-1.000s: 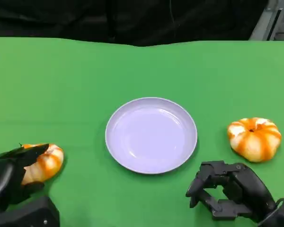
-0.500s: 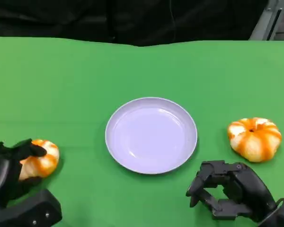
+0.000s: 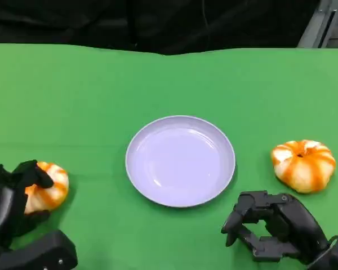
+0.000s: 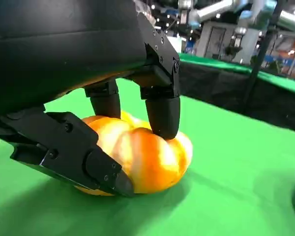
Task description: Grasp the bread from the table and place it into the plate.
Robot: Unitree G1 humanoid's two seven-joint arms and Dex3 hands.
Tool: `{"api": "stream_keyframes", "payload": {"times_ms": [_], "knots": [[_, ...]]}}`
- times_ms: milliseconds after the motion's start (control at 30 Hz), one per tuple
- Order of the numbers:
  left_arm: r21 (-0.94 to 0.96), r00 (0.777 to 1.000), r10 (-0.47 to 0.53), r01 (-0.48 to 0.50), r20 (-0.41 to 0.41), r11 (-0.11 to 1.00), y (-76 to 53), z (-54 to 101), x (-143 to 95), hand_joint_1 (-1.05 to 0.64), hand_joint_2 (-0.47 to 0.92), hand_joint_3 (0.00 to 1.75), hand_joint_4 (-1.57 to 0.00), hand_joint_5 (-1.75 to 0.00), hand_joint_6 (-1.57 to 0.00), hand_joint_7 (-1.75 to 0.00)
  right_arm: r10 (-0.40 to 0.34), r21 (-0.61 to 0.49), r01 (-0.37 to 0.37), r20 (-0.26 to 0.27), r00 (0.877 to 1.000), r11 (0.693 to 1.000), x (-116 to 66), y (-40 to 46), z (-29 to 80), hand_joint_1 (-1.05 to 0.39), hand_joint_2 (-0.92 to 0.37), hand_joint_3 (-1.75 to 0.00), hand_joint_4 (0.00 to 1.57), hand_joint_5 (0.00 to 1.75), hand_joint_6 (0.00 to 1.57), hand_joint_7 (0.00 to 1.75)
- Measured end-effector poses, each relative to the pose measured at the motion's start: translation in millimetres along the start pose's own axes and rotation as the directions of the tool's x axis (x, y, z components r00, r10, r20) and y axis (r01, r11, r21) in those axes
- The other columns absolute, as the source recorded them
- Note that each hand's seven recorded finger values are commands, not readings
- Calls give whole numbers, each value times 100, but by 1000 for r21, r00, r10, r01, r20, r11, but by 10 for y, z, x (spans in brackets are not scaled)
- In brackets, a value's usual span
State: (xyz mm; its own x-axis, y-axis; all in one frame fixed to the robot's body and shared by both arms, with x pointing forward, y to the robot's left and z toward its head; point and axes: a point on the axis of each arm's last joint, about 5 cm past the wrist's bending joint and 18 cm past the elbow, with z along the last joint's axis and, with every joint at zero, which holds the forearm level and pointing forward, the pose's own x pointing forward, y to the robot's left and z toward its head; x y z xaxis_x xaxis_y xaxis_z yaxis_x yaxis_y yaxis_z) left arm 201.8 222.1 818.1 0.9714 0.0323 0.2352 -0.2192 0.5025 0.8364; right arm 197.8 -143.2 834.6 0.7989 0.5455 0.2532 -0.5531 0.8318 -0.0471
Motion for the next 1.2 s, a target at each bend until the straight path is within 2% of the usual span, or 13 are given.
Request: {"api": "stream_keyframes", "payload": {"times_ms": [433, 600, 800, 1200], "knots": [[-37, 994, 64, -60, 93, 997, 56, 111, 1, -1, 82, 1, -57, -164, -63, -136, 1, -1, -1, 2, 1000, 1000, 4, 0, 3, 12, -67, -96, 88, 128, 93, 92], [-69, 977, 121, -110, 178, 991, 124, 270, 73, 0, 83, 0, -58, -164, -63, -135, 1, 0, -1, 3, 1000, 1000, 12, 4, 4, 12, -66, -97, 88, 127, 93, 92], [-90, 957, 133, -114, 259, 989, 198, 430, 141, 0, 82, 1, -59, -162, -64, -133, 1, 2, -1, 3, 1000, 1000, 15, 8, 2, 13, -65, -98, 88, 127, 93, 91], [-127, 938, 115, -77, 326, 989, 198, 632, 229, 1, 82, 0, -59, -163, -64, -135, 0, 9, 0, 8, 1000, 1000, 27, 25, 0, 13, -66, -97, 88, 127, 94, 90]]}}
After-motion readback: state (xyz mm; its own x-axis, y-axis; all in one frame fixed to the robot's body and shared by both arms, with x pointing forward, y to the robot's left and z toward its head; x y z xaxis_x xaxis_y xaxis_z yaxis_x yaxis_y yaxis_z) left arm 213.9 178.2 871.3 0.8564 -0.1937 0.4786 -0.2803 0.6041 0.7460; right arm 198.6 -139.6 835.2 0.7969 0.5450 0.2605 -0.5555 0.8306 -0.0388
